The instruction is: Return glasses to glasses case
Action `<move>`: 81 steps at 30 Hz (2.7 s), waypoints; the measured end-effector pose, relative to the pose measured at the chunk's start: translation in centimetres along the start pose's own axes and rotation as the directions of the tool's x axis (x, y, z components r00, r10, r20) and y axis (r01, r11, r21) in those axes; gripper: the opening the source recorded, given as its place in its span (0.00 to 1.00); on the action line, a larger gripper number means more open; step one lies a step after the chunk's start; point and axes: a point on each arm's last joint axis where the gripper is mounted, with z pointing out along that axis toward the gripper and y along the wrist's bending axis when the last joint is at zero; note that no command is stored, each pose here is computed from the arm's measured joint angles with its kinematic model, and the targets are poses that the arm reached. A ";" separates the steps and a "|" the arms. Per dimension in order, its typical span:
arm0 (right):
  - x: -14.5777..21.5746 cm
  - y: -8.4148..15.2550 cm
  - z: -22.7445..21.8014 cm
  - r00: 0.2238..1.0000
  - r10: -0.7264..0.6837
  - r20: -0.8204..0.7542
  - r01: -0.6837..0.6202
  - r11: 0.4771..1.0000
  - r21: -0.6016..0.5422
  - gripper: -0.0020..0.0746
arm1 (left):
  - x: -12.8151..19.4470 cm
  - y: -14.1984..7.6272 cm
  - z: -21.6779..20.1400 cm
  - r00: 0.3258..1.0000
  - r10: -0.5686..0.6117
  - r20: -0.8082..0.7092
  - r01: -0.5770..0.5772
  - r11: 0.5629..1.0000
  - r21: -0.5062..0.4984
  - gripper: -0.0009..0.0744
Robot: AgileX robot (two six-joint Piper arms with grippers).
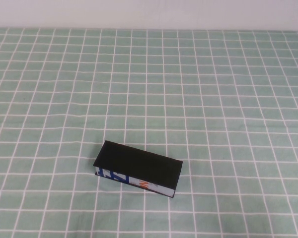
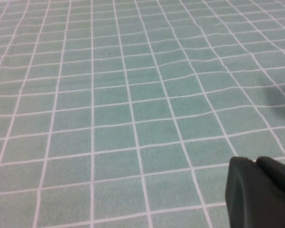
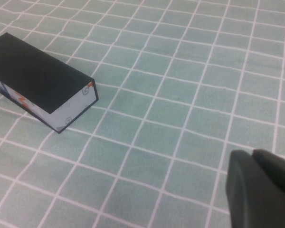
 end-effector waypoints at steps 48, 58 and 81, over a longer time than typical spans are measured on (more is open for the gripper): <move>1.7 -2.4 -4.7 0.984 0.045 0.174 -0.108 0.922 0.372 0.01 | 0.0 0.0 0.0 1.000 0.002 0.003 -0.002 1.000 -0.001 0.01; 2.7 -1.6 -3.4 0.976 0.108 0.190 -0.155 0.955 0.254 0.01 | 0.0 0.0 0.0 1.000 0.002 0.003 -0.002 1.000 -0.001 0.01; 5.9 -1.7 -0.8 0.972 0.148 0.182 -0.184 0.963 0.198 0.01 | 0.0 0.0 0.0 1.000 0.002 0.005 -0.002 1.000 -0.001 0.01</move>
